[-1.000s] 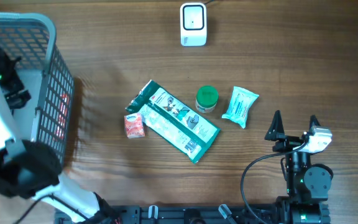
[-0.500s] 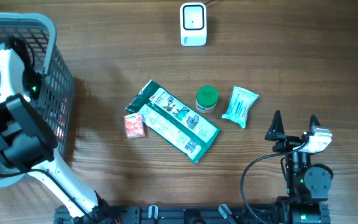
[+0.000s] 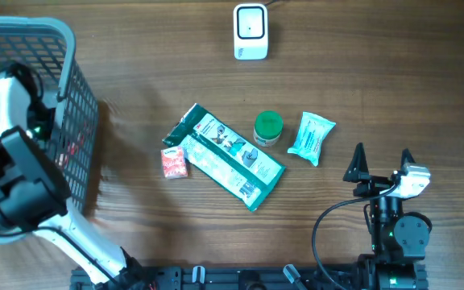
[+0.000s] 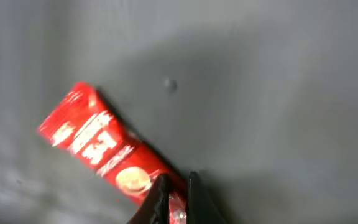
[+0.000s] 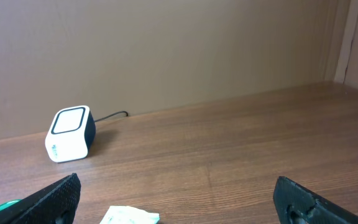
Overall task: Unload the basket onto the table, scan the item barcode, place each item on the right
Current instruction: 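Reach into the basket and grasp the red Nescafe stick, then carry the Nescafe stick onto the glove pack and release it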
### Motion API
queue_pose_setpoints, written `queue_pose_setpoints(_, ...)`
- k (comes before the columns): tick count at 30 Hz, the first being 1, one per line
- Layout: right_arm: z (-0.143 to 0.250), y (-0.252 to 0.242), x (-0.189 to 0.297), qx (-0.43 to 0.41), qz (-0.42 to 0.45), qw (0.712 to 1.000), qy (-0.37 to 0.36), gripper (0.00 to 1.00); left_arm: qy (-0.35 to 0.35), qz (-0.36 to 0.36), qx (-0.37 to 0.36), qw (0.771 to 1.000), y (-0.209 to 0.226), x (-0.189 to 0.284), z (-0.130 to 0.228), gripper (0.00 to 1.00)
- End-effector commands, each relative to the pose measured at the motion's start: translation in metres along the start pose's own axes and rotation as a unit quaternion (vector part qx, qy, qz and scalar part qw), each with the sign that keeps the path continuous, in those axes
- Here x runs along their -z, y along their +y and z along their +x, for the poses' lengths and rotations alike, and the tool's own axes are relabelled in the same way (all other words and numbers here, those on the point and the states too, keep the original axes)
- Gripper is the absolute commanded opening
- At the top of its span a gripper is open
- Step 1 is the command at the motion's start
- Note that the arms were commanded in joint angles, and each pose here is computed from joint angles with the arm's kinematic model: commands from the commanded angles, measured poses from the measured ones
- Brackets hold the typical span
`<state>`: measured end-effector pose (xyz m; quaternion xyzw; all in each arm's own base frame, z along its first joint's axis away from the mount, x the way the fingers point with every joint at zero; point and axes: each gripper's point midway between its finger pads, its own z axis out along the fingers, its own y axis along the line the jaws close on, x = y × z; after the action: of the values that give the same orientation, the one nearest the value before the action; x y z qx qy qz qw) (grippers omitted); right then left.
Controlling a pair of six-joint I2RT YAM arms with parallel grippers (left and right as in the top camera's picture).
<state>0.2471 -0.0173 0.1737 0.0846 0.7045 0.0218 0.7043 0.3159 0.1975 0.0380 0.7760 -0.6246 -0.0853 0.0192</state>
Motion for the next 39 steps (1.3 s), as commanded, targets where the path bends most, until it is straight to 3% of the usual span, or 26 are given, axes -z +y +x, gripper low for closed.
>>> queue_pose_setpoints(1, -0.002, 0.001, 0.000, 0.009, -0.004, 1.000, -0.004, 1.00, -0.046, 0.058, 0.006, 0.997, 0.011, 0.053, -0.042, 0.04)
queue_pose_setpoints(4, -0.002, 0.001, 0.000, 0.008, -0.004, 1.000, -0.004, 1.00, -0.038, 0.045, 0.029, 0.998, 0.027, 0.052, -0.058, 0.04)
queue_pose_setpoints(5, -0.002, 0.001, 0.000, 0.008, -0.004, 1.000, -0.004, 1.00, -0.019, 0.048, -0.002, 0.999, 0.028, 0.051, -0.056, 0.04)
queue_pose_setpoints(6, -0.002, 0.001, 0.000, 0.008, -0.004, 1.000, -0.004, 1.00, 0.005, 0.061, -0.054, 0.997, 0.025, 0.051, -0.048, 0.33)
queue_pose_setpoints(7, -0.002, 0.001, 0.000, 0.008, -0.004, 1.000, -0.004, 1.00, 0.027, 0.070, -0.084, 0.994, 0.022, 0.052, -0.039, 0.93)
queue_pose_setpoints(8, -0.002, 0.001, 0.000, 0.008, -0.004, 1.000, -0.004, 1.00, 0.066, 0.082, -0.088, 0.991, 0.021, 0.053, -0.025, 1.00)
queue_pose_setpoints(14, -0.002, 0.001, 0.000, 0.008, -0.004, 1.000, -0.004, 1.00, 0.107, 0.055, 0.059, 0.991, 0.025, 0.034, -0.003, 1.00)
queue_pose_setpoints(21, -0.002, 0.001, 0.000, 0.008, -0.004, 1.000, -0.004, 1.00, 0.094, 0.091, 0.026, 0.991, 0.009, -0.024, 0.025, 0.98)
queue_pose_setpoints(22, -0.002, 0.001, 0.000, 0.009, -0.004, 1.000, -0.004, 1.00, 0.090, 0.099, 0.018, 0.991, 0.006, -0.031, 0.030, 0.63)
queue_pose_setpoints(23, -0.002, 0.001, 0.000, 0.008, -0.004, 1.000, -0.004, 1.00, 0.089, 0.098, 0.011, 0.991, 0.007, -0.033, 0.033, 0.22)
queue_pose_setpoints(24, -0.002, 0.001, 0.000, 0.008, -0.004, 1.000, -0.004, 1.00, 0.084, 0.095, 0.010, 0.992, 0.008, -0.034, 0.032, 0.04)
queue_pose_setpoints(27, -0.002, 0.001, 0.000, 0.008, -0.004, 1.000, -0.004, 0.99, 0.069, 0.116, 0.018, 0.991, 0.004, -0.023, 0.006, 0.04)
queue_pose_setpoints(31, -0.002, 0.001, 0.000, 0.008, -0.004, 1.000, -0.004, 1.00, 0.018, 0.198, -0.019, 0.980, -0.005, 0.047, -0.048, 0.04)
queue_pose_setpoints(33, -0.002, 0.001, 0.000, 0.008, -0.004, 1.000, -0.004, 1.00, -0.020, 0.275, -0.042, 0.960, -0.008, 0.112, -0.068, 0.04)
queue_pose_setpoints(38, -0.002, 0.001, 0.000, 0.008, -0.004, 1.000, -0.004, 1.00, -0.027, 0.488, -0.107, 0.866, 0.022, 0.268, -0.031, 0.04)
queue_pose_setpoints(39, -0.002, 0.001, 0.000, 0.009, -0.004, 1.000, -0.004, 1.00, -0.019, 0.538, -0.136, 0.832, 0.042, 0.307, -0.005, 0.04)
